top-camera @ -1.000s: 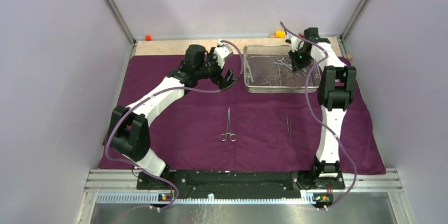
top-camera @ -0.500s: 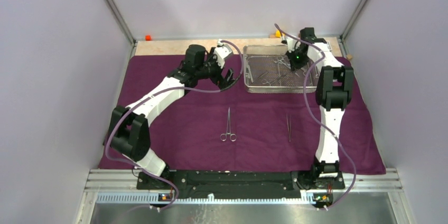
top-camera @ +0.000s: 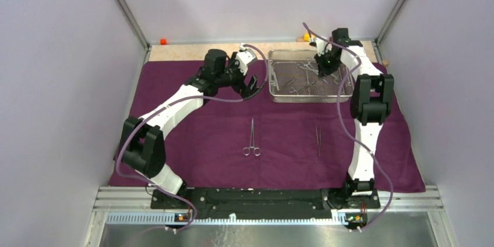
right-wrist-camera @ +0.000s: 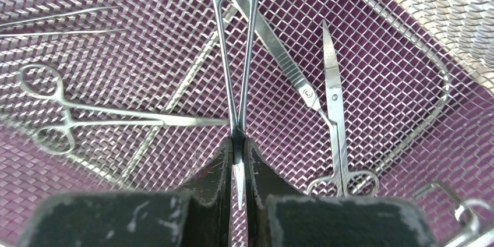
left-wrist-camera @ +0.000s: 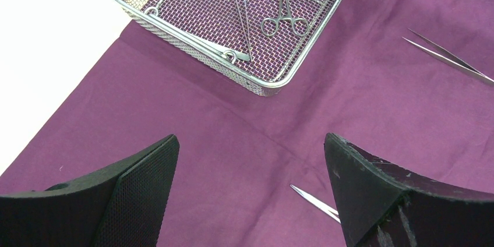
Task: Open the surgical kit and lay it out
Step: Pick up the medical item from the container.
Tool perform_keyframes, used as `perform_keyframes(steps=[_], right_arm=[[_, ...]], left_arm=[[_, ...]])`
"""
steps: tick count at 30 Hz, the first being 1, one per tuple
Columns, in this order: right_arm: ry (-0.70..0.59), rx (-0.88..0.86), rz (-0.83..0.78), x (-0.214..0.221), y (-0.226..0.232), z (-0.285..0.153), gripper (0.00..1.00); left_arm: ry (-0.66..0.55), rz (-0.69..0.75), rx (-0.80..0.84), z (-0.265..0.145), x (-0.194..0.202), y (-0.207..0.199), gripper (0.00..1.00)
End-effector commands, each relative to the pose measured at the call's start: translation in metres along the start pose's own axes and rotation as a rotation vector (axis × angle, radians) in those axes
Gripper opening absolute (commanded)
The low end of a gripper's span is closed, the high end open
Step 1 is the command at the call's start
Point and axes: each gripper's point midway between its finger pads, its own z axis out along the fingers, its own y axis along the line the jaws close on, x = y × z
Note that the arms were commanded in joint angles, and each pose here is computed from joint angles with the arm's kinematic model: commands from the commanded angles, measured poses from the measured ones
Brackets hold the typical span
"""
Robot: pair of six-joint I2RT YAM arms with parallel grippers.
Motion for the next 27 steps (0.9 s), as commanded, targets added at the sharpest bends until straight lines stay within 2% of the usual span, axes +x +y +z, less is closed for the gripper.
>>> perform_keyframes(steps=[1,6,11,18,23,27], right_arm=[[-0.165,0.01,-0.052,-0.048,0.013,-0.055,0.0],[-0.2,-0.019,-0.063,-0.053,0.023,-0.07,0.0],[-0.265,-0.116,-0.083,-0.058,0.053,-0.091,0.0],[-0.358,-0.206,-0.171,-0.054,0.11,-0.107,0.0],[-0.39,-0.259,-0.276,-0.043,0.16,-0.107,0.0],[-0.397,-0.261,-0.354,-0.04,0.188,-0.109,0.0]], left_arm=[[-0.047,0.028,-0.014,0.001,-0.021,0.008,0.99],[-0.036,0.024,0.005,0.006,-0.025,0.009,0.99],[-0.032,-0.023,0.025,0.012,-0.027,0.011,0.99],[-0.06,-0.337,0.165,0.014,-0.037,0.016,0.99],[-0.083,-0.502,0.358,0.02,-0.046,0.006,0.99],[-0.069,-0.617,0.445,0.027,-0.044,0.0,0.99]])
